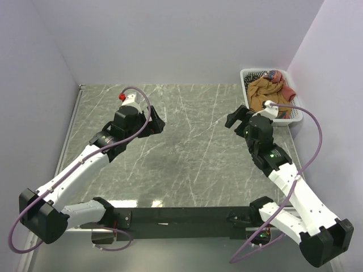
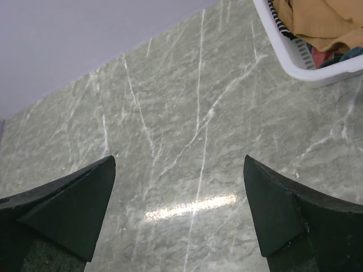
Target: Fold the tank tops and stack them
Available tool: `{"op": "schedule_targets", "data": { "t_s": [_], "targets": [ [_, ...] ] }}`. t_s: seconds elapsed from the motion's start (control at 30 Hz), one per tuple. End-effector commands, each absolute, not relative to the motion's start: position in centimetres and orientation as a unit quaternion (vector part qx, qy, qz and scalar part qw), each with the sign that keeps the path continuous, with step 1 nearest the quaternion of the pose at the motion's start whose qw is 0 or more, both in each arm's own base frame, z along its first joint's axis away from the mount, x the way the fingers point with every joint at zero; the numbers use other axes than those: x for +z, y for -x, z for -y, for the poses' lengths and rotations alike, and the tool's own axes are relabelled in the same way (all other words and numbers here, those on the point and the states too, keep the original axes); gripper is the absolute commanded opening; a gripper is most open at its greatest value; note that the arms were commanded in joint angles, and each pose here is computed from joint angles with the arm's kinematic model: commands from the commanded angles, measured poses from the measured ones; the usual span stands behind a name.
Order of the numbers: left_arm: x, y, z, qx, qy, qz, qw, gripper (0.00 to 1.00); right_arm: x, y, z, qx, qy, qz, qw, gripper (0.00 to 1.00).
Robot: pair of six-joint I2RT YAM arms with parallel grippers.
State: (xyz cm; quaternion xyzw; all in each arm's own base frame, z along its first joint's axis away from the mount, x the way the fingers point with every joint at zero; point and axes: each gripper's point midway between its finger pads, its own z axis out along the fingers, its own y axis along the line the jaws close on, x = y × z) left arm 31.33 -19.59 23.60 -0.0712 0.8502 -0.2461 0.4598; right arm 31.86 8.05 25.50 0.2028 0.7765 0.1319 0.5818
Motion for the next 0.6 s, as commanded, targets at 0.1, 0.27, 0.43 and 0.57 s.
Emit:
{"op": "schedule_targets", "data": {
  "t_s": [0.1, 0.27, 0.43, 0.57],
  "targets": [
    [26.2, -31.5, 20.1, -0.266, 0.056, -0.835, 0.478, 0.99, 27.6, -33.9, -8.3, 0.105, -0.164, -0.782, 0.592, 1.0],
    [26.8, -31.2, 20.3, -0.272, 0.047, -0.836, 0.475, 0.99, 29.0, -39.9, -6.0, 0.069, -0.163, -0.797, 0.577, 1.0],
    [27.0, -30.7, 20.6, -0.284, 0.042, -0.836, 0.468, 0.99, 25.9, -48.6, 2.6, -0.002, -0.254, -0.801, 0.542, 0.99],
    [26.9, -30.7, 20.8, -0.286, 0.039, -0.837, 0.465, 0.99, 19.2, -54.6, 5.4, -0.04, -0.266, -0.836, 0.478, 0.94]
  ]
}}
